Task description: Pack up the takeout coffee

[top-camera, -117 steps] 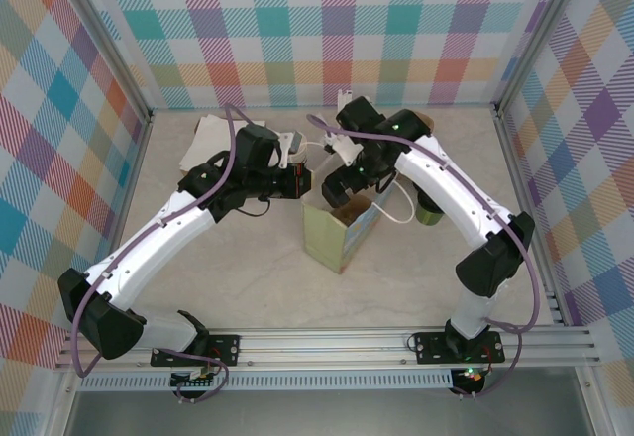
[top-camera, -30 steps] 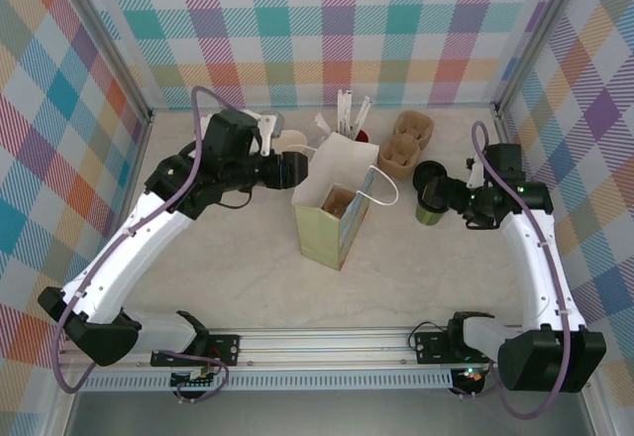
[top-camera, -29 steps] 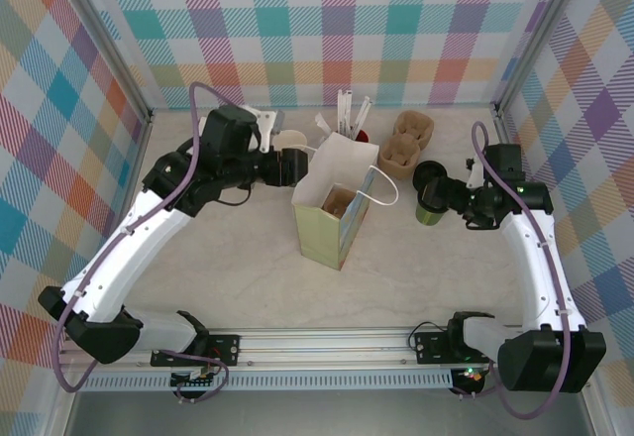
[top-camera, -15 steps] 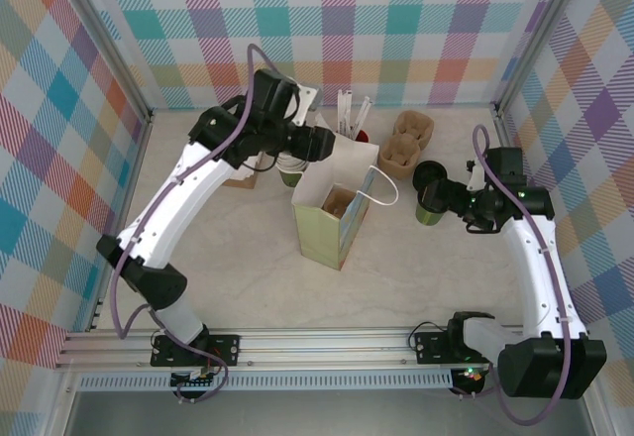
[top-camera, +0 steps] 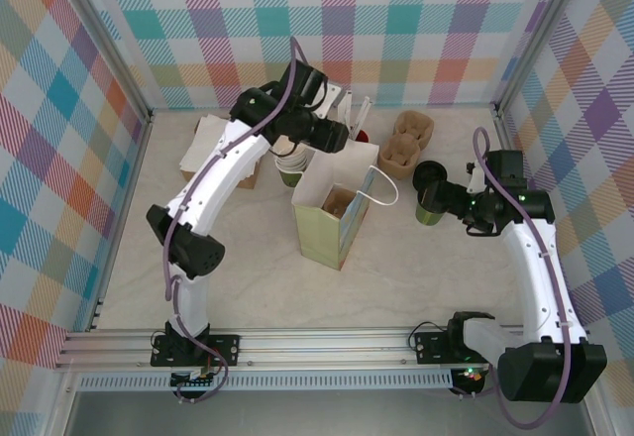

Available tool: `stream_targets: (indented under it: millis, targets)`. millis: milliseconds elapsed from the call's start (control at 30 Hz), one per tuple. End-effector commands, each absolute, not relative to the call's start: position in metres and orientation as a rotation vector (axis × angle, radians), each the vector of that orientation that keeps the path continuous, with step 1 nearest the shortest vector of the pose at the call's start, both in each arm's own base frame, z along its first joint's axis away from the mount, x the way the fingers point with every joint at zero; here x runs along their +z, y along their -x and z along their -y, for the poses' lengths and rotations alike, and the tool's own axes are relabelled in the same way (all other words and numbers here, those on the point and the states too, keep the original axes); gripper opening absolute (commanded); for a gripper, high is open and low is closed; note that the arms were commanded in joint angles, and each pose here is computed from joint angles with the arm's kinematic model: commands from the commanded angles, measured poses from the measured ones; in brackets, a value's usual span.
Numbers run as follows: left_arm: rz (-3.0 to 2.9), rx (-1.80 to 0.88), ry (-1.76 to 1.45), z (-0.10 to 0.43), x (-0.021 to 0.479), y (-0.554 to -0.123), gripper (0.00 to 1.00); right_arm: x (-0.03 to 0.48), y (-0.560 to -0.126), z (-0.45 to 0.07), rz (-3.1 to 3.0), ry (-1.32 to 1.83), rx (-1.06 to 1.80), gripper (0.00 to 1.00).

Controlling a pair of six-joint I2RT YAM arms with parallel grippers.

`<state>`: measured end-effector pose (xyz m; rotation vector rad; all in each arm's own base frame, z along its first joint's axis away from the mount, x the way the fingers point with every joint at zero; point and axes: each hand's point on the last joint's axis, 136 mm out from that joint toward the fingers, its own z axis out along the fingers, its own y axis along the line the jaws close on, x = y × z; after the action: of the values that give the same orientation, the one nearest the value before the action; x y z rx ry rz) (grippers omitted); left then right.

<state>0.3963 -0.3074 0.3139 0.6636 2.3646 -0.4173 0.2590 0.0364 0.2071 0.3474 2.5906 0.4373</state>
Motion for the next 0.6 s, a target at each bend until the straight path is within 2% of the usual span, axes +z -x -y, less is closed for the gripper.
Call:
stream_targets:
  millis: [0, 333, 567]
  targets:
    - [-2.388, -0.378, -0.666, 0.301, 0.308, -0.403, 0.61, 0.207, -0.256, -0.038, -2.585, -0.345, 0.460, 1.00]
    - [-2.449, -0.333, -0.647, 0.304, 0.278, -0.416, 0.49, 0.203, -0.256, -0.040, -2.592, -0.343, 0.470, 1.00]
    - [-2.478, -0.293, -0.572, 0.296, 0.275, -0.418, 0.23, 0.203, -0.256, -0.039, -2.590, -0.343, 0.466, 1.00]
